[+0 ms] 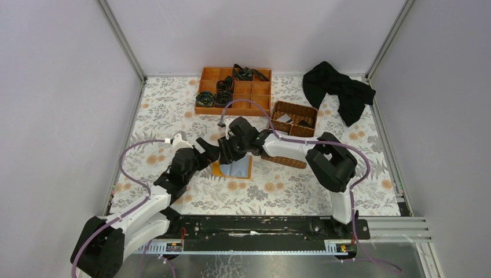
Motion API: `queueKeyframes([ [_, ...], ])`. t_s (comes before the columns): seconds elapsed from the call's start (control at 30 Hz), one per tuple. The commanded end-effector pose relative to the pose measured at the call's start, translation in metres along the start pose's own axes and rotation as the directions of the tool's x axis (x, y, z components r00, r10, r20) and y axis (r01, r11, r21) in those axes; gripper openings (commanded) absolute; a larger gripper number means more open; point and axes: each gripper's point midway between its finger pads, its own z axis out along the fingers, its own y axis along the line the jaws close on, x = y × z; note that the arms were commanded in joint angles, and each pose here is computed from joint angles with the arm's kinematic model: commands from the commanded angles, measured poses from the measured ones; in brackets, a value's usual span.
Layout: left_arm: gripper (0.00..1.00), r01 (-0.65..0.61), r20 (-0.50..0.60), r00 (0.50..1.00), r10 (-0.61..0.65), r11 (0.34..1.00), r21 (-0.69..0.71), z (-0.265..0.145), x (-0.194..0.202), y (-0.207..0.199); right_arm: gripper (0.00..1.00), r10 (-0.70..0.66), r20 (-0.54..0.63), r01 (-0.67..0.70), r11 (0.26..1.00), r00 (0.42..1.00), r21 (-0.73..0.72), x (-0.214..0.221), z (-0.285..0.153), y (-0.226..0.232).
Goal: Take the credit cards out of the card holder
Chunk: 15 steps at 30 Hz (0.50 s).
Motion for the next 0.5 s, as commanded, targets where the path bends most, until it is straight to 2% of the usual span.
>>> queueKeyframes([
  [0.0, 1.00, 0.015, 0.032, 0.999, -0.016, 0.999, 0.032, -0.009, -0.005, -0.006, 0.49, -0.030, 0.040, 0.033, 0.996, 0.999, -0.077, -0.019, 0.014, 0.027],
  [0.17, 0.99, 0.036, 0.132, 0.990, -0.046, 0.997, 0.075, -0.026, -0.025, -0.009, 0.49, -0.014, 0.017, 0.015, 0.998, 1.000, -0.067, -0.010, 0.029, 0.019],
  [0.23, 0.95, 0.018, 0.156, 0.987, -0.032, 0.995, 0.094, -0.029, -0.027, -0.009, 0.49, -0.009, 0.012, 0.009, 0.998, 1.000, -0.056, -0.009, 0.035, 0.015],
  [0.33, 0.87, -0.080, 0.140, 0.988, 0.057, 0.983, 0.164, -0.027, -0.020, -0.019, 0.49, 0.000, -0.001, 0.000, 0.999, 1.000, -0.045, -0.006, 0.045, 0.010],
  [0.4, 0.87, -0.109, 0.115, 0.990, 0.083, 0.963, 0.247, -0.028, -0.009, -0.029, 0.49, 0.008, -0.007, -0.009, 0.999, 1.000, -0.041, -0.005, 0.050, 0.008],
  [0.47, 0.88, -0.129, 0.136, 0.987, 0.090, 0.943, 0.306, -0.032, -0.007, -0.033, 0.49, 0.011, -0.006, -0.011, 0.999, 1.000, -0.040, -0.006, 0.052, 0.007],
])
